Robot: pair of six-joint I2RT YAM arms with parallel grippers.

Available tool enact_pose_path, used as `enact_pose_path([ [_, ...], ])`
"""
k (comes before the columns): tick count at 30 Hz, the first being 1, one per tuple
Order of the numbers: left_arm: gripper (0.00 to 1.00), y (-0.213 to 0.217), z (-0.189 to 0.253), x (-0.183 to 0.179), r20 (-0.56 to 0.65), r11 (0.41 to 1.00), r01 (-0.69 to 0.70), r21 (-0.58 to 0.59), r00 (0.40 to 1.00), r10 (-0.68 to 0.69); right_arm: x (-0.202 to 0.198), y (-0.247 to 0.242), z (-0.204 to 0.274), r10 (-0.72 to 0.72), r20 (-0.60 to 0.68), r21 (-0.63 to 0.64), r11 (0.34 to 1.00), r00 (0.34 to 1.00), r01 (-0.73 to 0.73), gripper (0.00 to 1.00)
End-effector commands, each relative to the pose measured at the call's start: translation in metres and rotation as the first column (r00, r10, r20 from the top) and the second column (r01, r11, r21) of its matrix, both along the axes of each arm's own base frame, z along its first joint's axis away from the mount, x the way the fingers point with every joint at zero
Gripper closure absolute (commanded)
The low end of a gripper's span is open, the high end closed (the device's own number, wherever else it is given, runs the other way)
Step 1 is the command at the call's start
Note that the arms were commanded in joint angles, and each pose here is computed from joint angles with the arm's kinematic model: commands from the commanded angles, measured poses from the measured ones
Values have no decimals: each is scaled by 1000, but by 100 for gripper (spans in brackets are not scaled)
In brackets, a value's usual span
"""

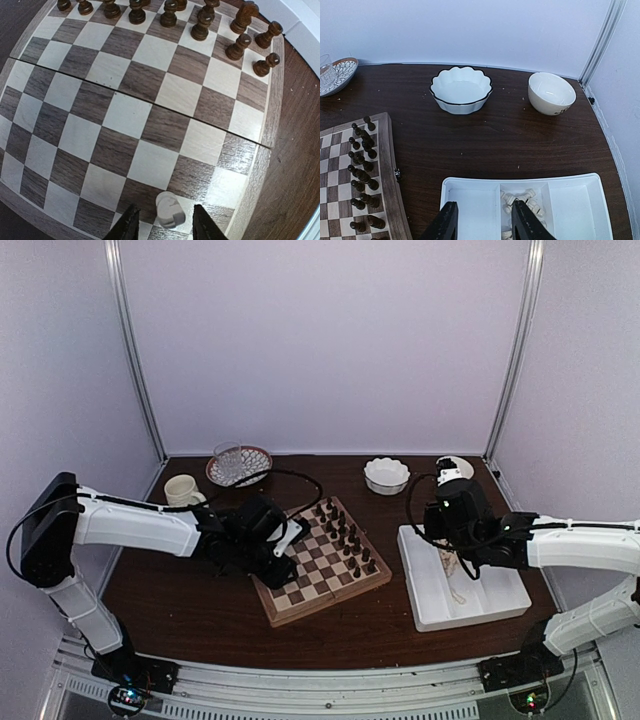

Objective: Set up the chess pieces on the board
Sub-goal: Pick up the knight from the chessboard.

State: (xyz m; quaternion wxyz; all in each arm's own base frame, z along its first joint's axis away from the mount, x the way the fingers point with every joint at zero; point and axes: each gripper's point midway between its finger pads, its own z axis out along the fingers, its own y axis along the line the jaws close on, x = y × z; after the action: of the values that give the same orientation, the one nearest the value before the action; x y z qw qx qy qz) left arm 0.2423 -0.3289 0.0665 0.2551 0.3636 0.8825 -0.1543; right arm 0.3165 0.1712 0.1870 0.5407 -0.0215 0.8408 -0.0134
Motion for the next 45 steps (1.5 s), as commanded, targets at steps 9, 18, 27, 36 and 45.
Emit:
enact_pose_path([
  [9, 70, -5, 3, 8, 16, 1000, -7, 16, 1000, 7, 0, -6, 9, -22, 18, 16, 1000, 1000, 22, 61],
  [18, 87, -6, 5, 8, 14, 1000, -11, 11, 1000, 11, 0, -6, 9, -23, 18, 15, 1000, 1000, 22, 61],
  [27, 93, 44, 6, 46, 58, 978, -209, 25, 977, 207, -1, -6, 9, -19, 17, 23, 1000, 1000, 18, 61],
  [36, 93, 97, 7, 87, 92, 903, -427, -56, 898, 430, -2, -6, 11, -14, 18, 38, 999, 1000, 13, 61],
  [45, 93, 96, 3, 104, 116, 888, -456, -57, 880, 460, -3, -11, 15, -30, 32, 34, 999, 999, 29, 61],
])
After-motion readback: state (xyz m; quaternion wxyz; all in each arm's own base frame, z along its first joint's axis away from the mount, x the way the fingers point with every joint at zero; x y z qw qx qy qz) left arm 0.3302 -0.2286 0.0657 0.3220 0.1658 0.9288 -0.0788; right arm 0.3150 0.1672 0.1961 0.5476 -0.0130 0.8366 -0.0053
